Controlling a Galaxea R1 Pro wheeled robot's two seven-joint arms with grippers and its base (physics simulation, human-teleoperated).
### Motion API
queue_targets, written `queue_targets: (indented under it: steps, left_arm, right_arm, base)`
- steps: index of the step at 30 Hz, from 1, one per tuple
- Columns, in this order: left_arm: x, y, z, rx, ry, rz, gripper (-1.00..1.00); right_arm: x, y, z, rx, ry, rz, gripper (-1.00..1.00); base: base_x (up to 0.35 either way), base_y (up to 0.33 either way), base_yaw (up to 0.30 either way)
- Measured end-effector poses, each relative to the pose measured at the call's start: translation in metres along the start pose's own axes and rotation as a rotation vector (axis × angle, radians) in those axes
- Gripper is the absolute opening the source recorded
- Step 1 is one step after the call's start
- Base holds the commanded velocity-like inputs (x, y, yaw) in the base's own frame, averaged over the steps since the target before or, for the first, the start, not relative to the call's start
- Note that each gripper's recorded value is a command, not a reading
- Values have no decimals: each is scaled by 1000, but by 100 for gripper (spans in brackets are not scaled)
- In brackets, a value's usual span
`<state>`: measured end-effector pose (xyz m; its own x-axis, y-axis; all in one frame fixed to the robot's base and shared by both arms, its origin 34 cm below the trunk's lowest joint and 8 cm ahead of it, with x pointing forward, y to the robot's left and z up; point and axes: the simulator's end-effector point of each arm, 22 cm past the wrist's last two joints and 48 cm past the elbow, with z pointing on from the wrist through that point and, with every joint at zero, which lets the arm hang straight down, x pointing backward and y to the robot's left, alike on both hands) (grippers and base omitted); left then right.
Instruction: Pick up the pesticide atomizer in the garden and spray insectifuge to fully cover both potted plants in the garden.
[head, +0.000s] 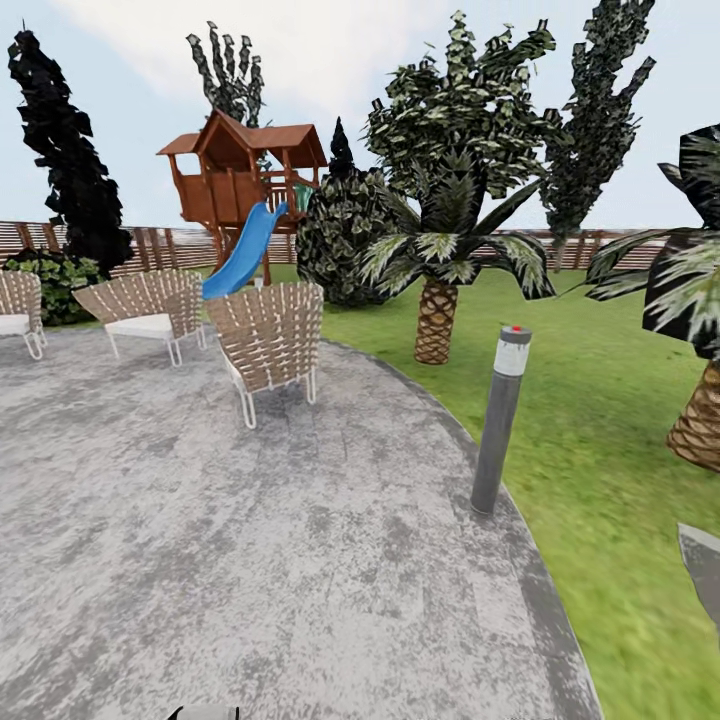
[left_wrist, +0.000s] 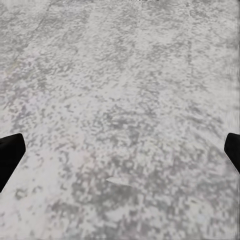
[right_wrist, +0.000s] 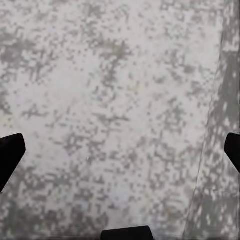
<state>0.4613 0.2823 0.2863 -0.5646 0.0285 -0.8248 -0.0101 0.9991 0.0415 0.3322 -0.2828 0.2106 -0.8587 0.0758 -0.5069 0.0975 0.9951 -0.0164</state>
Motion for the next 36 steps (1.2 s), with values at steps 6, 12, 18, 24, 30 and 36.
queue_targets:
  steps: [6, 12, 18, 24, 30, 36]
  left_arm:
    - [0, 0, 0, -1, 0, 1, 100]
    - [0, 0, 0, -1, 1, 1, 100]
    - [0, 0, 0, -2, 0, 1, 100]
    - [1, 0, 0, -1, 2, 2, 100]
    - [0, 1, 0, -3, 0, 2, 100]
    - [0, 2, 0, -4, 1, 2, 100]
  right_arm:
    - [0, 0, 0, 0, 0, 1, 100]
    - [0, 0, 0, 0, 0, 1, 100]
    - [0, -1, 0, 1, 0, 1, 100]
    - [0, -2, 0, 2, 1, 2, 100]
    - [0, -2, 0, 2, -1, 2, 100]
    - [0, -2, 0, 2, -1, 2, 100]
  base:
    - [0, -121, -83]
    - [0, -304, -60]
    - [27, -318, -247]
    - [127, -318, -274]
    - [193, -302, -275]
    - [223, -278, -275]
